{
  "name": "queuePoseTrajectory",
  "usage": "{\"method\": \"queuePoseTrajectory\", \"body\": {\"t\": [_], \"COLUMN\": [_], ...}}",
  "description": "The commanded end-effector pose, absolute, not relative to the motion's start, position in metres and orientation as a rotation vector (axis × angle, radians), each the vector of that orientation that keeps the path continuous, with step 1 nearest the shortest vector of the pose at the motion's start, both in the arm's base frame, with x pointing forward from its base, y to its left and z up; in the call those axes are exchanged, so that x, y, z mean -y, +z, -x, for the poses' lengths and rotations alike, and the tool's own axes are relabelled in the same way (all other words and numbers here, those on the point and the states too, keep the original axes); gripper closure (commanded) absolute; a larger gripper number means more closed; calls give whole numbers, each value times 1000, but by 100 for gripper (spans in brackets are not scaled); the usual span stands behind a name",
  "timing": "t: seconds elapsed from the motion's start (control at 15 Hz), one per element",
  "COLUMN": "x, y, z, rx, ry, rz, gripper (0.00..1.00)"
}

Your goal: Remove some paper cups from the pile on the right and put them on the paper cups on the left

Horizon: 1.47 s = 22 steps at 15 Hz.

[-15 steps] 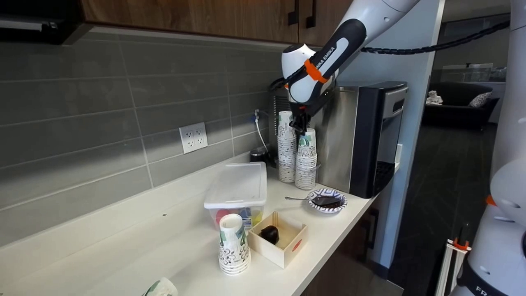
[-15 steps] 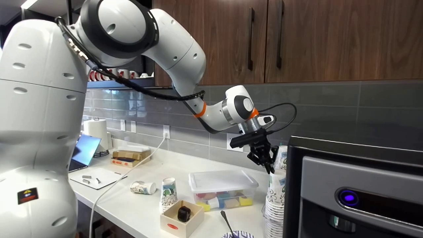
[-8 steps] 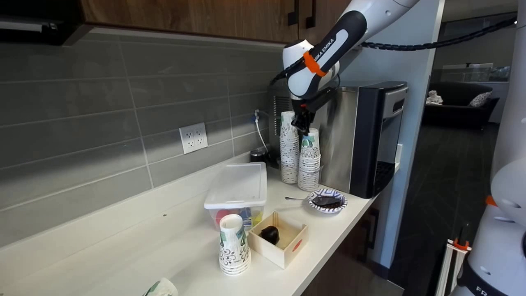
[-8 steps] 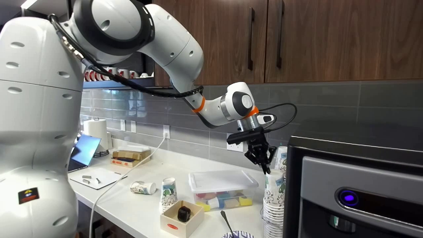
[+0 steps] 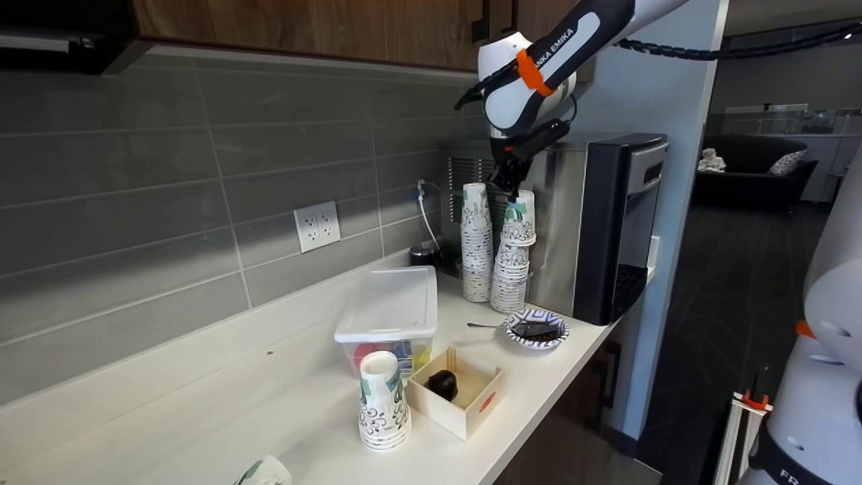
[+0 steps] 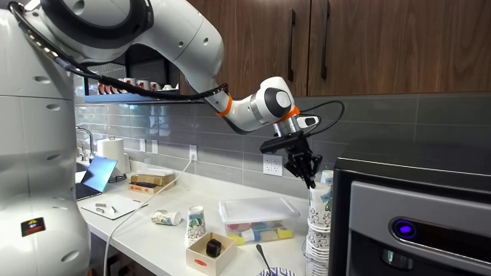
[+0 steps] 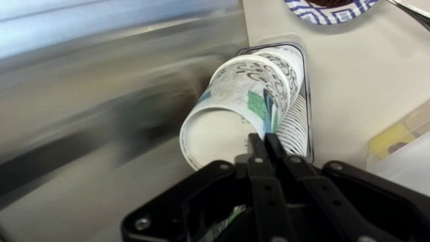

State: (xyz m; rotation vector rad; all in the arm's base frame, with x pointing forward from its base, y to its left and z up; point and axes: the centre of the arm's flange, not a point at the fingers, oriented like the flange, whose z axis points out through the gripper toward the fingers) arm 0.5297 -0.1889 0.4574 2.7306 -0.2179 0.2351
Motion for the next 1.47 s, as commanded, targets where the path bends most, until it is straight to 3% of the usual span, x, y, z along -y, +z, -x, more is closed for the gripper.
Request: {"method": "queuePoseTrajectory", "body": {"t": [0.0,0.73,1.4], "x": [183,103,-21], "y": [479,540,507], "z": [-499,-453,-470], "rx": [256,141,-532], "ry": [241,195,152], "rz": [-2742,-2724,-2670], "gripper": [98,98,98]}}
